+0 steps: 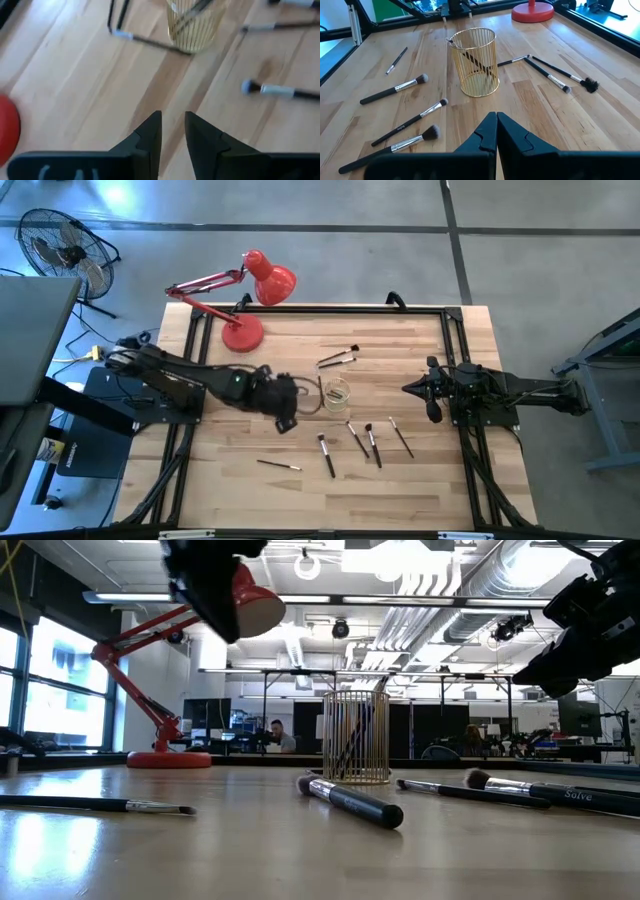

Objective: Put items in baskets/containers
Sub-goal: Put the eyeshadow brush into the wire organizer

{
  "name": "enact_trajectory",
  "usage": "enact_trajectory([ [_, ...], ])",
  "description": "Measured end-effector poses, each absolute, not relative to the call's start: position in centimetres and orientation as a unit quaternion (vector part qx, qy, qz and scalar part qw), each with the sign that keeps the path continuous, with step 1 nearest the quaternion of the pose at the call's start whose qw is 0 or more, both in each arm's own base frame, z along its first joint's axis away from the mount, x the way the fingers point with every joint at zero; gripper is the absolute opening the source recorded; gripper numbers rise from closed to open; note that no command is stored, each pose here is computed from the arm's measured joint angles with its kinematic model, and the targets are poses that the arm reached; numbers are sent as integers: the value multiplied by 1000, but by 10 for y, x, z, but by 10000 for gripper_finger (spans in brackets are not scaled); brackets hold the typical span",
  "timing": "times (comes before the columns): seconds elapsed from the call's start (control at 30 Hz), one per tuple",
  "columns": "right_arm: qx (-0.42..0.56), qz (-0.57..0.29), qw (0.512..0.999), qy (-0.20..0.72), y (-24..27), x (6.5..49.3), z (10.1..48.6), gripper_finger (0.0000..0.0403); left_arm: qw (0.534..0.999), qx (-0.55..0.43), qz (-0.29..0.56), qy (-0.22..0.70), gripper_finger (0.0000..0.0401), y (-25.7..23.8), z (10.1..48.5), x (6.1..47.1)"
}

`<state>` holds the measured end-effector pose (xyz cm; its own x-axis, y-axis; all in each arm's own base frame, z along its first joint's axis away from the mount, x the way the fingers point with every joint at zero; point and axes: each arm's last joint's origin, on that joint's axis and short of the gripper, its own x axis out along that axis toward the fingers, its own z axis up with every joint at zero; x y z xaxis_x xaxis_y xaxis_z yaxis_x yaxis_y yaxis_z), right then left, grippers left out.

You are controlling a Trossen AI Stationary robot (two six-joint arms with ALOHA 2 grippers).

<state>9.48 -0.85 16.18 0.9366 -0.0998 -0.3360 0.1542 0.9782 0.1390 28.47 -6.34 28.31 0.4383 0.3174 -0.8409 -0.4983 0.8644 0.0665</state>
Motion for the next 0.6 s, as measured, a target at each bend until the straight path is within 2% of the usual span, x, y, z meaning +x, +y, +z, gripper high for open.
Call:
enact_trajectory([
  [0.27, 82, -65, 981, 166, -8, 95, 162, 1, 832, -92, 248, 488, 6, -78, 252, 258],
  [0.4, 82, -65, 981, 166, -8, 95, 162, 1, 832, -119, 224, 493, 7, -79, 217, 249],
  [0.6, 82, -65, 981, 166, -8, 95, 162, 0, 856, -133, 154, 475, 2, -76, 175, 236],
])
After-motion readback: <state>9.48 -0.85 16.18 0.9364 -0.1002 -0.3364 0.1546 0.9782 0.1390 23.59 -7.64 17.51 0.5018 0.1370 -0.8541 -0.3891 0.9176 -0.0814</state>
